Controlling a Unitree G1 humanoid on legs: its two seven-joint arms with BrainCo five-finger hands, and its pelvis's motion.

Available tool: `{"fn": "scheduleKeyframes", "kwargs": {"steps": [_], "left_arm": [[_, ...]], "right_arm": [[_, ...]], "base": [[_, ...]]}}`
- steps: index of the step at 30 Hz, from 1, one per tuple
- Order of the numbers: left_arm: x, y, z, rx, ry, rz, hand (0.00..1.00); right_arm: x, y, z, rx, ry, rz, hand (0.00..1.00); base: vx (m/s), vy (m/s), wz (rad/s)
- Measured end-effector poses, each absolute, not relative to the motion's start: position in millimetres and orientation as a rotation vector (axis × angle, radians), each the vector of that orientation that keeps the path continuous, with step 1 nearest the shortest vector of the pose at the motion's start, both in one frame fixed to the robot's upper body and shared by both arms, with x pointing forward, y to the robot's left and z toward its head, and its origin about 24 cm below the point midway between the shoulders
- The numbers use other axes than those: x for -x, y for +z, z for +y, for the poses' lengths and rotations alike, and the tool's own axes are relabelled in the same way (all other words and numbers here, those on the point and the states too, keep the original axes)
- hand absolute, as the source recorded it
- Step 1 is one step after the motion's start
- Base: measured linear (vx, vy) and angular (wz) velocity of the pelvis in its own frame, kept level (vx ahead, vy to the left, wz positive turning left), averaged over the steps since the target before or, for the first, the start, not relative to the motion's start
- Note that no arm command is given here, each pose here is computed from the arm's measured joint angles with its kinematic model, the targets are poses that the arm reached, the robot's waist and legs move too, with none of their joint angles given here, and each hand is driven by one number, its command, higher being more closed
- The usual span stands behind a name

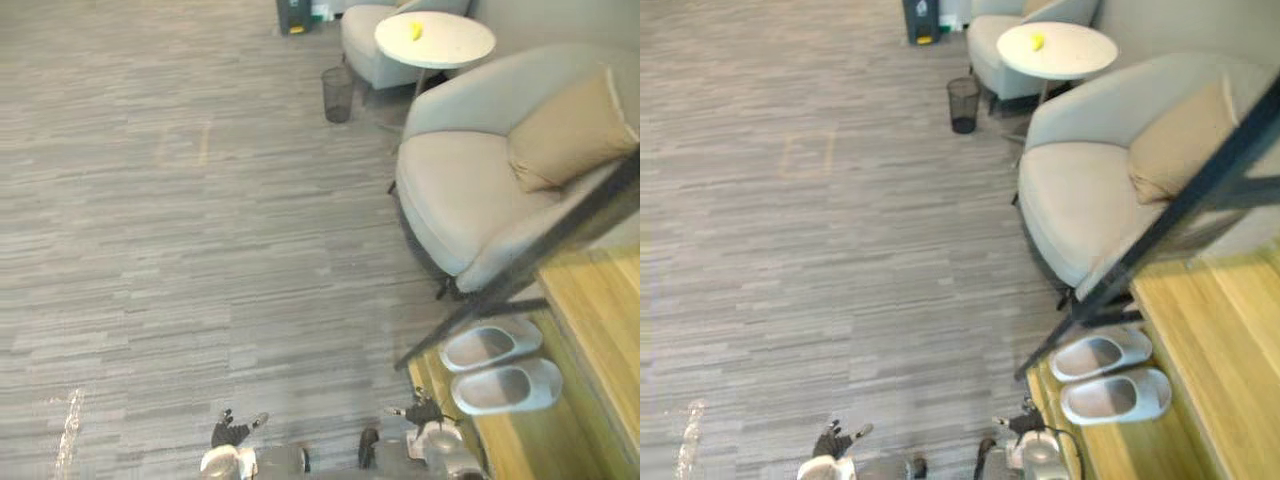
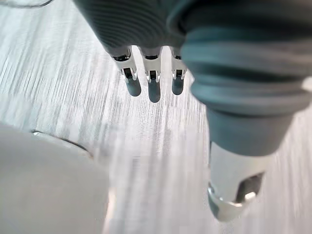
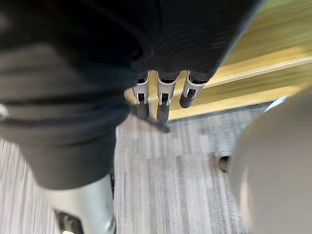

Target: Organize the slippers on the shoe rack

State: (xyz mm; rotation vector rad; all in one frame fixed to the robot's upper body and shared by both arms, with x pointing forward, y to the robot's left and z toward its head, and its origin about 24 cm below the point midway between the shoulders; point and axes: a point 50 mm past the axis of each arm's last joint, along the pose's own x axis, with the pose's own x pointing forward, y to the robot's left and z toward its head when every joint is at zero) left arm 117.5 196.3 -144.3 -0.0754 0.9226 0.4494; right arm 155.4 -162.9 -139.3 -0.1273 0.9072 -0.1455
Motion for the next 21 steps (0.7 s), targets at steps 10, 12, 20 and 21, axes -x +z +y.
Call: {"fn": "scheduleKeyframes", "kwargs": {"steps": [10,12,20,21], "left_arm": [[-135.3,-136.7,201.7,0.043,0.426,0.866,0.0],[-136.1,-136.1,205.4,0.025,0.425,0.865,0.0],[-122.1,-141.3,214.9,-0.024,0.429,0.933,0.0],[-123.5,-141.3,213.0,-0.02,0.423,0.931,0.0]], "right_arm": [[-154.5,-142.2,-174.9,0.164,-0.17,0.945,0.0],[-159.7,-140.2,-172.1,0.159,-0.164,0.929,0.0],[-154.4,-141.0,-170.3,0.145,-0.162,0.925,0.0],[-156.1,-139.9,-171.0,0.138,-0.168,0.915,0.0]], "base": [[0.28,0.084,0.6],[0.35,0.234,0.22],[0.42,0.11,0.66],[0.5,-0.038,1.04]]}}
